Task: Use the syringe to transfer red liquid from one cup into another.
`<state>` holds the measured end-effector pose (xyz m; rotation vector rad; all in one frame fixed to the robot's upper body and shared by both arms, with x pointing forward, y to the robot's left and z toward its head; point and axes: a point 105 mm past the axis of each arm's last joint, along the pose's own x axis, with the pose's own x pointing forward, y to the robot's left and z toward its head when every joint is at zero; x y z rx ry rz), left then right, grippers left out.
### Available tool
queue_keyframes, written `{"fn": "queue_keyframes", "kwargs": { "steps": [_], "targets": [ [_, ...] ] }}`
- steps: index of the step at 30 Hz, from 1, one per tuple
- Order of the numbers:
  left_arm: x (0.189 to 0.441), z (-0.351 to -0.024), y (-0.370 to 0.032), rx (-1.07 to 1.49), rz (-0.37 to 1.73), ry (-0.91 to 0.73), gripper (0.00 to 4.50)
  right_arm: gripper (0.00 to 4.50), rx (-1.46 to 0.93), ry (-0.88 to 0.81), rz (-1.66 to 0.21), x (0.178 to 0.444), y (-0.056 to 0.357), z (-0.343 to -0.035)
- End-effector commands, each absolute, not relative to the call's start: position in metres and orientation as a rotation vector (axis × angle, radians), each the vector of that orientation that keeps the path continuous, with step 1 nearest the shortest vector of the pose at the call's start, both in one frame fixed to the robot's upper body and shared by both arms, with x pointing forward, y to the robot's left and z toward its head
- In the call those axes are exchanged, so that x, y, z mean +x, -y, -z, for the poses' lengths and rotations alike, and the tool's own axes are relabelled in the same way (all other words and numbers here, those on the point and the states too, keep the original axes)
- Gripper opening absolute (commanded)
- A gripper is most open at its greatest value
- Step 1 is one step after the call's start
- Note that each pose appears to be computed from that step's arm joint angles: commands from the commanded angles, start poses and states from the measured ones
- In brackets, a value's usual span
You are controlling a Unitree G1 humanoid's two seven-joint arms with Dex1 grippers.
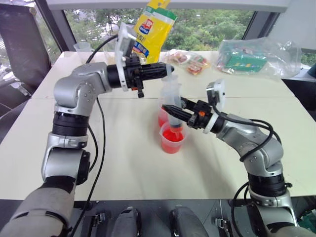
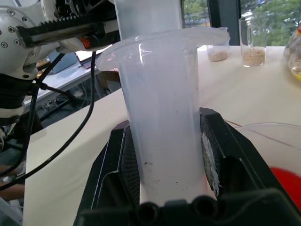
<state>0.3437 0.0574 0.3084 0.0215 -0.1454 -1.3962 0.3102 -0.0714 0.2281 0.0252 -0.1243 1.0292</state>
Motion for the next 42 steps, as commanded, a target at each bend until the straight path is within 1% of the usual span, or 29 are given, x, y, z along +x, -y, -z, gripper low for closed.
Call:
{"fn": "queue_keyframes", "kwargs": {
  "steps": [1,11,20,26,30,31,32,33,39,40,42],
  "targets": [
    [0.332,-0.306,-0.048,0.049,1.451,0.142,0.05,1.39,0.004,0.239,-1.054,0.305,0.069,-0.258],
    [0.322,-0.293,-0.038,0.056,1.489,0.1,0.05,1.39,0.027,0.289,-1.039,0.31,0.069,-0.275],
    [0.317,-0.284,-0.034,0.05,1.502,0.072,0.05,1.39,0.026,0.311,-1.045,0.308,0.071,-0.287],
    [0.318,-0.288,-0.036,0.048,1.498,0.084,0.05,1.39,0.026,0.28,-1.044,0.308,0.071,-0.279],
    [0.323,-0.299,-0.045,0.042,1.456,0.111,0.05,1.39,0.039,0.255,-1.045,0.308,0.071,-0.272],
    [0.324,-0.303,-0.049,0.037,1.446,0.117,0.67,1.39,0.041,0.246,-1.044,0.308,0.072,-0.269],
    [0.325,-0.305,-0.052,0.034,1.438,0.123,0.96,1.39,0.041,0.237,-1.041,0.309,0.073,-0.267],
    [0.325,-0.308,-0.056,0.04,1.424,0.13,1.37,1.39,0.038,0.228,-1.038,0.309,0.074,-0.264],
    [0.329,-0.321,-0.087,0.068,1.322,0.16,4.31,1.39,0.036,0.205,-1.027,0.309,0.083,-0.259],
    [0.329,-0.323,-0.092,0.073,1.308,0.162,4.47,1.39,0.037,0.203,-1.025,0.309,0.085,-0.259],
    [0.328,-0.325,-0.104,0.078,1.276,0.163,4.47,1.39,0.036,0.197,-1.021,0.309,0.088,-0.26]
  ]
}}
